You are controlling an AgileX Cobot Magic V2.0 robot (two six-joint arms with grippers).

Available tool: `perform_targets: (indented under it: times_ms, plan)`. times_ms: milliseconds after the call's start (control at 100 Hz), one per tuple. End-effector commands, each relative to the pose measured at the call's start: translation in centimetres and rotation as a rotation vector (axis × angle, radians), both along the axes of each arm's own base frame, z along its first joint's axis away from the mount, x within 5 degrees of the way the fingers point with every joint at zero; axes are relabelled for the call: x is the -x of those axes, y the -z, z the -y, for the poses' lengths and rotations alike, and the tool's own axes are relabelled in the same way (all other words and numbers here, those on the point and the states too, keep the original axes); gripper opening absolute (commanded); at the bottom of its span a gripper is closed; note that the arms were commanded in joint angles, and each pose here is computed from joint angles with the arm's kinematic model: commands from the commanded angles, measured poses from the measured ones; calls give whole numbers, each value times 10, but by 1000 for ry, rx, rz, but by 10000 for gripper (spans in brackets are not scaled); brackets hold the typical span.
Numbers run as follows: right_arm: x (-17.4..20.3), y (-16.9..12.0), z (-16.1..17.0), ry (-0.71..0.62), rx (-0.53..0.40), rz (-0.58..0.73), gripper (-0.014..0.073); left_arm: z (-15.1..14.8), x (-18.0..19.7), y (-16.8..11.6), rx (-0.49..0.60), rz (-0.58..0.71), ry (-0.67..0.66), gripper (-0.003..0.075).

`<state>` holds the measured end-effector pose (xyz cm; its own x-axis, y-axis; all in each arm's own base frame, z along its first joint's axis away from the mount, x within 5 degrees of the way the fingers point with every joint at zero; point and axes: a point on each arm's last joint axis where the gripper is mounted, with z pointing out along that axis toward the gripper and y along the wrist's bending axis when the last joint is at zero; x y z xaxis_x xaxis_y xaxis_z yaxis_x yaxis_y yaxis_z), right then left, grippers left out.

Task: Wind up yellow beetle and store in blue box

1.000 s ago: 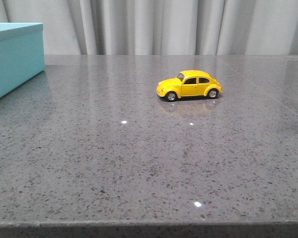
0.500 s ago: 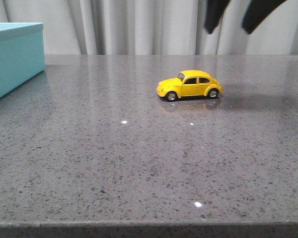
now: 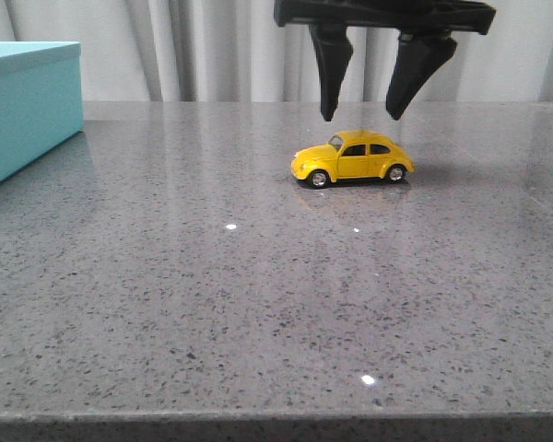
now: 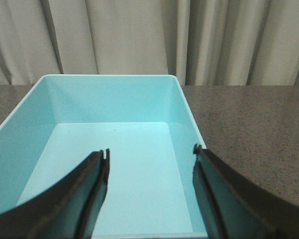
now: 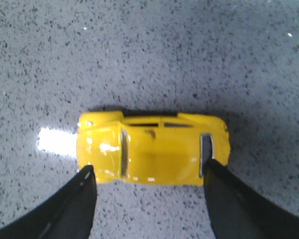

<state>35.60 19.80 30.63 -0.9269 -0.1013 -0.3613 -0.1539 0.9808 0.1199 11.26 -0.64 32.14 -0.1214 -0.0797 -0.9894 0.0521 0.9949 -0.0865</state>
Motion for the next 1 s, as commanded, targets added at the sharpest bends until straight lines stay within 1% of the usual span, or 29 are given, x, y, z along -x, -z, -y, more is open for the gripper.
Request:
perform_targets:
  times_ms: [0,150,410,610,750,860,990]
  plan:
    - [0,-27,3,3,-31,91,477,0,-1,-17,6,95,-5,377]
    - [-5,-19,4,26,8,86,477,0,-1,-17,6,95,-5,377]
    - [-9,-5,2,34,32,38,477,0,-1,-17,6,95,-5,377]
    - [-10,-4,5,42,37,31,477,0,-1,-17,6,95,-5,377]
    - [-15,-3,20,82,54,2,477,0,-1,-17,6,95,-5,377]
    - [-21,-2,41,132,73,-33,477,0,-1,-17,6,95,-5,377]
    - [-27,-1,68,176,118,-60,477,0,-1,-17,6,95,-5,377]
